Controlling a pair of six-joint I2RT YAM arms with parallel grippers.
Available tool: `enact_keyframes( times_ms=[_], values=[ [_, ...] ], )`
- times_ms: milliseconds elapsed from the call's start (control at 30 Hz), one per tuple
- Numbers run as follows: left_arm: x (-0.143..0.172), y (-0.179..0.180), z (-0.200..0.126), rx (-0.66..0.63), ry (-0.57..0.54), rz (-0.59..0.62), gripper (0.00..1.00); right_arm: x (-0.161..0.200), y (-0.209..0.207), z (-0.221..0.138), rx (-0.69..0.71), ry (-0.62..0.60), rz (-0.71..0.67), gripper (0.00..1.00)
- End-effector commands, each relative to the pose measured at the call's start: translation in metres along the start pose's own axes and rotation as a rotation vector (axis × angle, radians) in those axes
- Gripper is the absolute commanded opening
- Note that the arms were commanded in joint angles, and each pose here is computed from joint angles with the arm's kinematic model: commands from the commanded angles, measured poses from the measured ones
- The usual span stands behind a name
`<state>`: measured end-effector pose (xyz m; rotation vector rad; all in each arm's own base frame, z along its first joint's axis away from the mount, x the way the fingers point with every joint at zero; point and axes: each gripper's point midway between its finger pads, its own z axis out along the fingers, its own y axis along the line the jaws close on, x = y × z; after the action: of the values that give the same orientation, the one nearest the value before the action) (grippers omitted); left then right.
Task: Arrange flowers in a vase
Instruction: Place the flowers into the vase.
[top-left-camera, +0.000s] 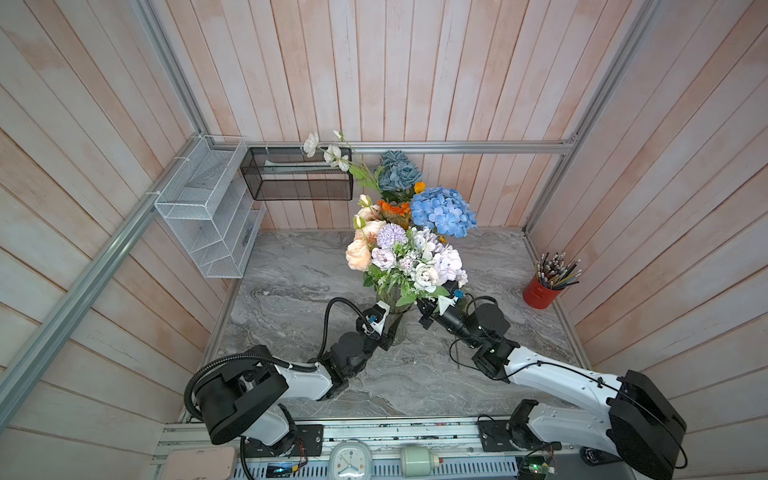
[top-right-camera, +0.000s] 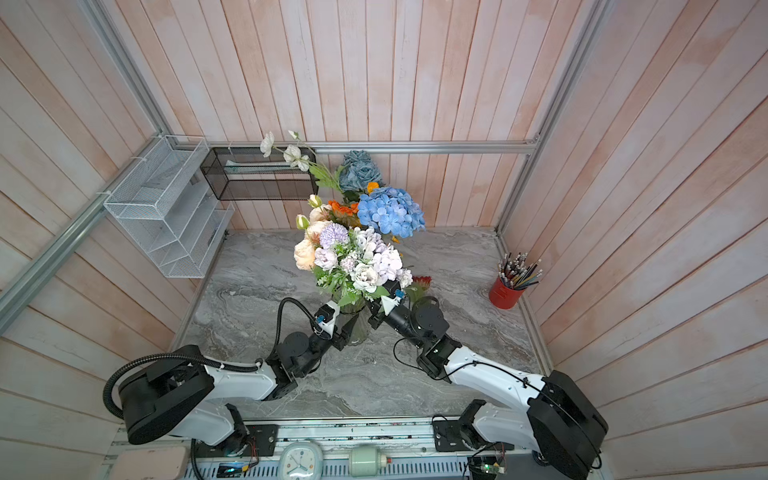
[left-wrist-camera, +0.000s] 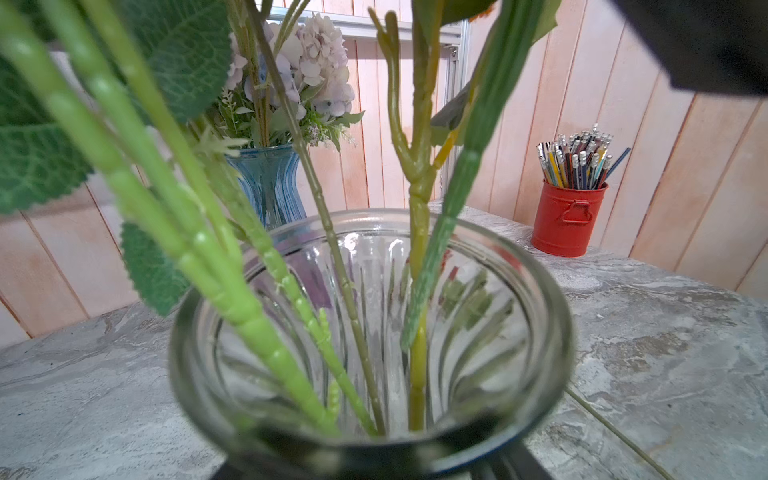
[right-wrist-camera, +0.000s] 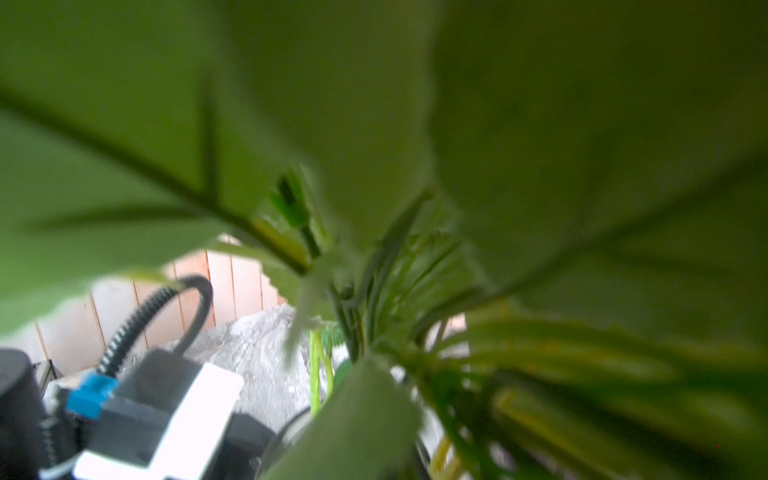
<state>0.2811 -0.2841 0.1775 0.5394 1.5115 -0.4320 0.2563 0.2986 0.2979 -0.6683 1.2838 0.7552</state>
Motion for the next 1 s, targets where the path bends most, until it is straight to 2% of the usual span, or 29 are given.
enact_keyframes(
  times_ms=[0, 300, 367, 500, 633, 967],
  values=[
    [0.058, 0.001, -0.007, 0.002, 0.205, 0.103, 0.61, 0.014, -0.003, 0.003, 0.018, 0.027, 0.020, 0.00],
    [0.058, 0.002, -0.008, -0.004, 0.206, 0.101, 0.61, 0.038, 0.006, 0.020, -0.043, 0.132, 0.051, 0.02],
    [0.058, 0.002, -0.008, -0.006, 0.205, 0.099, 0.61, 0.044, 0.007, 0.017, -0.043, 0.155, 0.072, 0.06],
    [0.059, 0.001, -0.007, -0.002, 0.209, 0.102, 0.61, 0.051, 0.009, 0.004, -0.039, 0.182, 0.122, 0.23],
    [0.059, 0.001, -0.007, -0.003, 0.210, 0.101, 0.61, 0.051, 0.009, -0.008, -0.028, 0.194, 0.158, 0.31],
    [0.060, 0.003, -0.006, -0.013, 0.214, 0.099, 0.61, 0.080, 0.012, -0.032, -0.011, 0.328, 0.234, 0.38]
  ],
)
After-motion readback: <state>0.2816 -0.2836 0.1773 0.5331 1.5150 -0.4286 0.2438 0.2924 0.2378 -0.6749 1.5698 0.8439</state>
